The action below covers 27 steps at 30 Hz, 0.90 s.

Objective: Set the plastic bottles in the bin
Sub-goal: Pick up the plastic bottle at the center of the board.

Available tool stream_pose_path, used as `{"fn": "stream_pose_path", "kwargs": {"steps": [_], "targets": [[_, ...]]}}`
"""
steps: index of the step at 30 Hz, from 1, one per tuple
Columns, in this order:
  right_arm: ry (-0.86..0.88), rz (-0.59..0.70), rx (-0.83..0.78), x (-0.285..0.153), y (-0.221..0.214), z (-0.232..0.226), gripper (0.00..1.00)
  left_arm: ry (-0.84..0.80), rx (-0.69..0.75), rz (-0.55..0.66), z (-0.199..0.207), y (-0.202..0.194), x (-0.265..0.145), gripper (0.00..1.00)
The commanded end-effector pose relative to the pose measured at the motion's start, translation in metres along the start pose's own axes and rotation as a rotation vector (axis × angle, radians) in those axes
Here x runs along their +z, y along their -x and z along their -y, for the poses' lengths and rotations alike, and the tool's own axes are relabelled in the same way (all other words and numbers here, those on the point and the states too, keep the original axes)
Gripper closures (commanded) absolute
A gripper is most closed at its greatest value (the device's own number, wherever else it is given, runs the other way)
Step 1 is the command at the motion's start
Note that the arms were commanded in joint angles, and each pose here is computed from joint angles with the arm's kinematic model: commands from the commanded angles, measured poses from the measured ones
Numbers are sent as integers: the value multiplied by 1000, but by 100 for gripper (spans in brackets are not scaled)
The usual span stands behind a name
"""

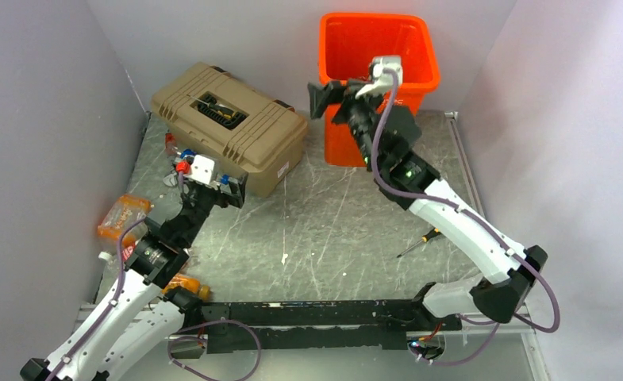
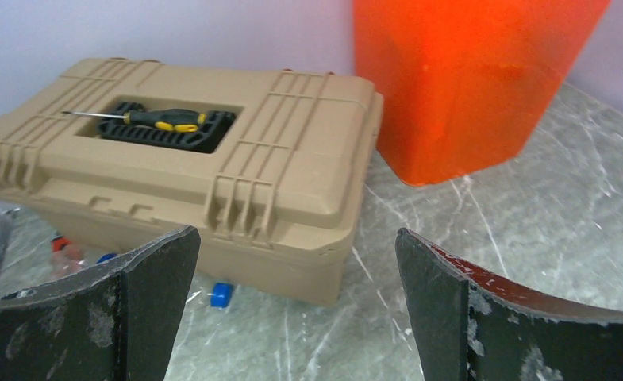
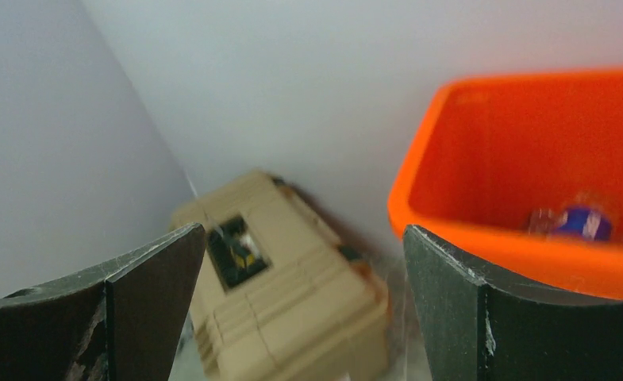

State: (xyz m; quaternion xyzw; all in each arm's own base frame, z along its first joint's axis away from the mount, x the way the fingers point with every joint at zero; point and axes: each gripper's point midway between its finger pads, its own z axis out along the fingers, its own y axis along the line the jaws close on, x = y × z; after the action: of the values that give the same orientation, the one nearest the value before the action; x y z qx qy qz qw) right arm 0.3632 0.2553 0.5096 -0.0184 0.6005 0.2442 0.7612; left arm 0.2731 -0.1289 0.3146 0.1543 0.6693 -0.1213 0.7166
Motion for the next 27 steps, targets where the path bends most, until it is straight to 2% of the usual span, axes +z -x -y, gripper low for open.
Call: {"fn": "stream_pose_path", "kwargs": {"steps": [1, 5, 9, 15, 17, 22, 24, 27], "targets": [[-29, -104, 17, -31, -67, 10, 0, 185, -7, 56, -34, 20, -9, 1], [-48, -220, 53, -71, -126, 30, 0, 348, -16, 33, -62, 17, -15, 1], [-34, -414, 117, -109, -195, 36, 0, 544, -33, 22, -92, 16, -29, 1], [-11, -587, 210, -159, -271, 41, 0, 712, -74, 63, -115, 13, -44, 1], [-15, -622, 222, -170, -285, 44, 0, 737, -118, 60, -117, 8, -46, 0], [-4, -666, 234, -189, -305, 49, 0, 785, -165, -149, -119, -22, -36, 1], [-1, -661, 227, -193, -306, 52, 0, 799, -241, -197, -125, -36, -30, 1], [7, -647, 202, -196, -299, 54, 0, 842, -431, -275, -140, -67, -27, 0]]}}
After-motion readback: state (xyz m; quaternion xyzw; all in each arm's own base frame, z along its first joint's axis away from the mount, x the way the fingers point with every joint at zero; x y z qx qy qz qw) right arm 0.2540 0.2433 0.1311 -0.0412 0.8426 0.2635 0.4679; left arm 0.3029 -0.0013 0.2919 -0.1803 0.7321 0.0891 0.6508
